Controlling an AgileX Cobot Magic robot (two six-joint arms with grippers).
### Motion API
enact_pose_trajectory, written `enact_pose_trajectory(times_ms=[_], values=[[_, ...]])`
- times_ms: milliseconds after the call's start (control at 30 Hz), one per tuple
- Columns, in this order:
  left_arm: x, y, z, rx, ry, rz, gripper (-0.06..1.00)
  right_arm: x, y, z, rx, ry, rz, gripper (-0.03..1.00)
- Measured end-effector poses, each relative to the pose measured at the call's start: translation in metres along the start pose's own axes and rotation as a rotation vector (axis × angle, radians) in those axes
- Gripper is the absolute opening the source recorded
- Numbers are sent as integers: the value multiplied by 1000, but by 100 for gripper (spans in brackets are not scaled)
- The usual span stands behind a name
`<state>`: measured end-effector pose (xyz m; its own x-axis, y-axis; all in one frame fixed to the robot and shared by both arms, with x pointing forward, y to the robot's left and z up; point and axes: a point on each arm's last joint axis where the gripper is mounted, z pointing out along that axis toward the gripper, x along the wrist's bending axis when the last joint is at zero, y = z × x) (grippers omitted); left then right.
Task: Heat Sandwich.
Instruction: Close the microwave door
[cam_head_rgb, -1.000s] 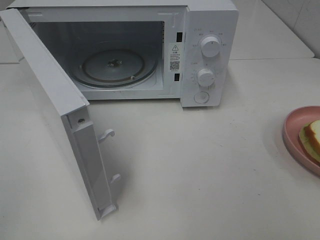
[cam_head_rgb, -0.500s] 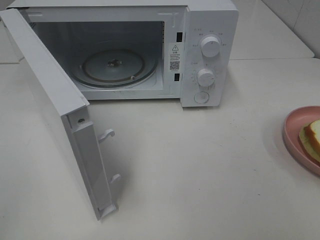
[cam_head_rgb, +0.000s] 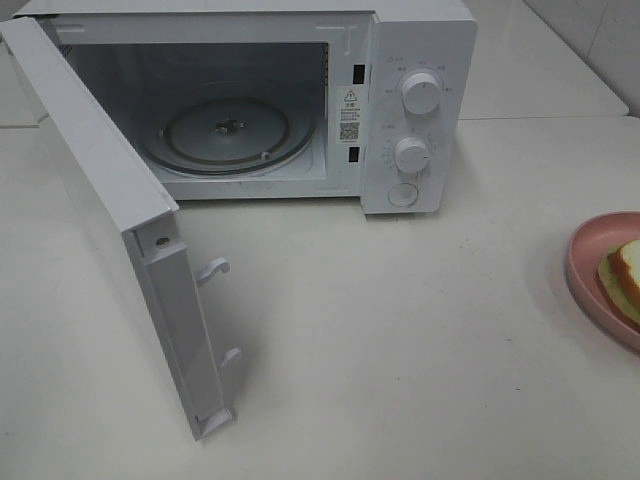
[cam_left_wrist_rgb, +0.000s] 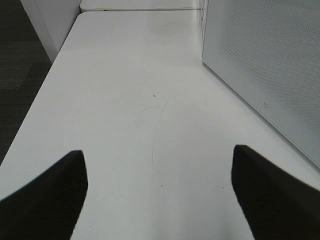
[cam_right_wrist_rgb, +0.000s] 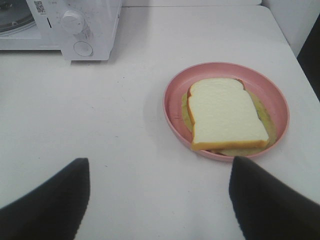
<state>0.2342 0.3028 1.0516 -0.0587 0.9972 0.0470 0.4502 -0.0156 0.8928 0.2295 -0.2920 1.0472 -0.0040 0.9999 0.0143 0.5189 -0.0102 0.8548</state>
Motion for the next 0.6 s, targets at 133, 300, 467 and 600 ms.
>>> enact_pose_trajectory(times_ms=[133, 300, 467, 600], values=[[0, 0, 0, 0, 0, 0, 73, 0, 0, 0, 0, 0, 0, 75], [0, 0, 0, 0, 0, 0, 73, 0, 0, 0, 0, 0, 0, 75], [0, 0, 0, 0, 0, 0, 73, 0, 0, 0, 0, 0, 0, 75], [0, 0, 0, 0, 0, 0, 73, 0, 0, 0, 0, 0, 0, 75]])
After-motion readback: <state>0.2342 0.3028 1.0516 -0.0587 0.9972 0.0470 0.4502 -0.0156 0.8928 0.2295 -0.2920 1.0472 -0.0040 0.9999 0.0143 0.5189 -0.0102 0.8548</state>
